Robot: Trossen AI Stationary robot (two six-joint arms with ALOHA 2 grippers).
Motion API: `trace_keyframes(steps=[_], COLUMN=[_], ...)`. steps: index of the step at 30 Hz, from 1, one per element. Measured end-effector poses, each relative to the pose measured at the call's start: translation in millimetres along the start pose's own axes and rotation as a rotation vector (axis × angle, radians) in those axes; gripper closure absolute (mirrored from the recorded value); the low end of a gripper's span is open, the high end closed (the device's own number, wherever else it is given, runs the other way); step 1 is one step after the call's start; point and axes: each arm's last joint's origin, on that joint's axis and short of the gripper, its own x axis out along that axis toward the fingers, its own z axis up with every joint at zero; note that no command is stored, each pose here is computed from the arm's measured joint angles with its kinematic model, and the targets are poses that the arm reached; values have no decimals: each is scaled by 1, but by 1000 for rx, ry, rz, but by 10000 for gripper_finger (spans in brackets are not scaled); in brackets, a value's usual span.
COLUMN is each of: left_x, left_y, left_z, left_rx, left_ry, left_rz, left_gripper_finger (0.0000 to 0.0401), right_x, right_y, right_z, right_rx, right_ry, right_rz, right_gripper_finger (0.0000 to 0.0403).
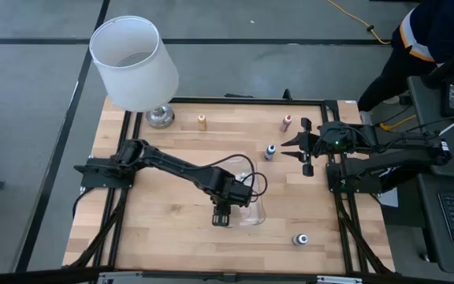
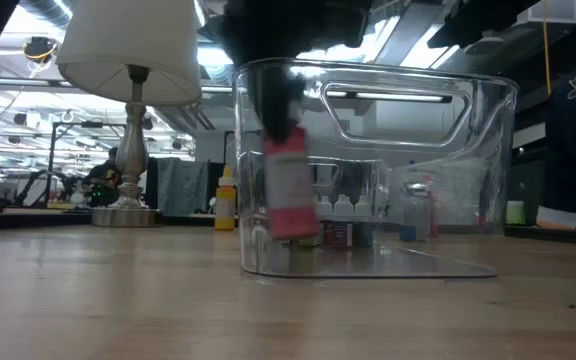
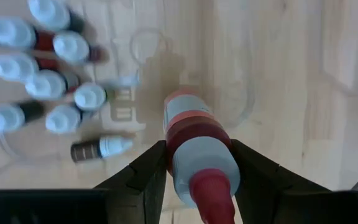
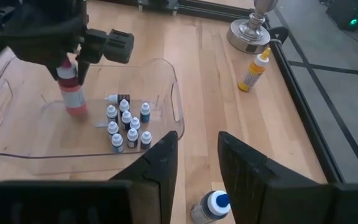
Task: Pick & Place food coloring
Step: Put the large pink food coloring bottle into the transparent container, then put the large yellow coloring bottle into the transparent container
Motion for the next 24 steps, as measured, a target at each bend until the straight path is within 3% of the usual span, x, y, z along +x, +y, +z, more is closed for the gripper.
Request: trace_keyframes(steps=[15,19,24], left_x=[-10,-35,-92], left_y=[-3,-2,6], left_z=[4,9,8], left_rx=[-26,-31,-75], left_ry=[-20,-37,-56], left_rz=[-40,-32,39], left_gripper_finger=[189,188,187], right_x=[0,0,0], right_y=[0,0,0], right_z=[0,0,-1], right_rx=[-20,-23,-23], right_ry=[2,2,5], right_rz=[2,2,3], right_gripper_finger=[286,286,286])
